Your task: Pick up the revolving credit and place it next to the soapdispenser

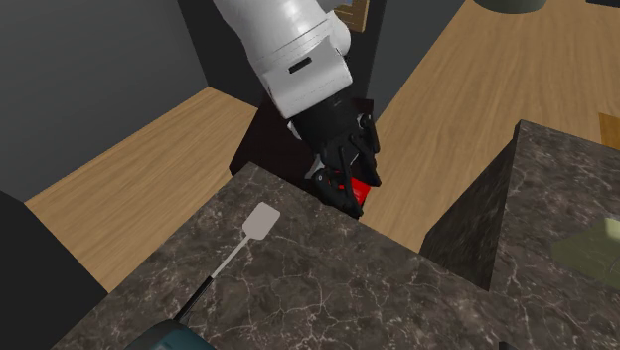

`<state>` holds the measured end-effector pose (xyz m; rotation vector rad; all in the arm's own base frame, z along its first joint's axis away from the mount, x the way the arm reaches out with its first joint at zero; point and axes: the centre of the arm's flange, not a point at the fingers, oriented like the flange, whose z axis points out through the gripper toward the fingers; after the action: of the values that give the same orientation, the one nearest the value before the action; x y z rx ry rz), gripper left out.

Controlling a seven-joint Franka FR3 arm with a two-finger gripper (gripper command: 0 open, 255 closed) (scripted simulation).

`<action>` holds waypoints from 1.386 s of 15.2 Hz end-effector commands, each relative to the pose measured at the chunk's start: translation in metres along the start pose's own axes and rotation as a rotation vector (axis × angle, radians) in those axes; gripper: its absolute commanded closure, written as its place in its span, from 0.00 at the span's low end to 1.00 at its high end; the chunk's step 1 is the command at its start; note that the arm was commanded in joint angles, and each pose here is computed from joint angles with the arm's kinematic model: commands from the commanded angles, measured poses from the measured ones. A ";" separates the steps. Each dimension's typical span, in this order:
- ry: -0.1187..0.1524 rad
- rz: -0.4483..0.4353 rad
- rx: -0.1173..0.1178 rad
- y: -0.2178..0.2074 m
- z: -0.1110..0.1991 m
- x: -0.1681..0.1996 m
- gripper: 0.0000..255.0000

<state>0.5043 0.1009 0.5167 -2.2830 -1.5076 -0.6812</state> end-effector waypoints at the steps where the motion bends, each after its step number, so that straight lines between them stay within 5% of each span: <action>1: 0.000 0.000 0.000 -0.001 -0.008 0.006 1.00; 18: 0.000 0.000 0.000 -0.001 -0.083 0.055 1.00; 21: 0.000 0.000 0.000 -0.021 -0.074 0.070 1.00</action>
<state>0.4964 0.1164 0.6177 -2.2827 -1.5087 -0.6811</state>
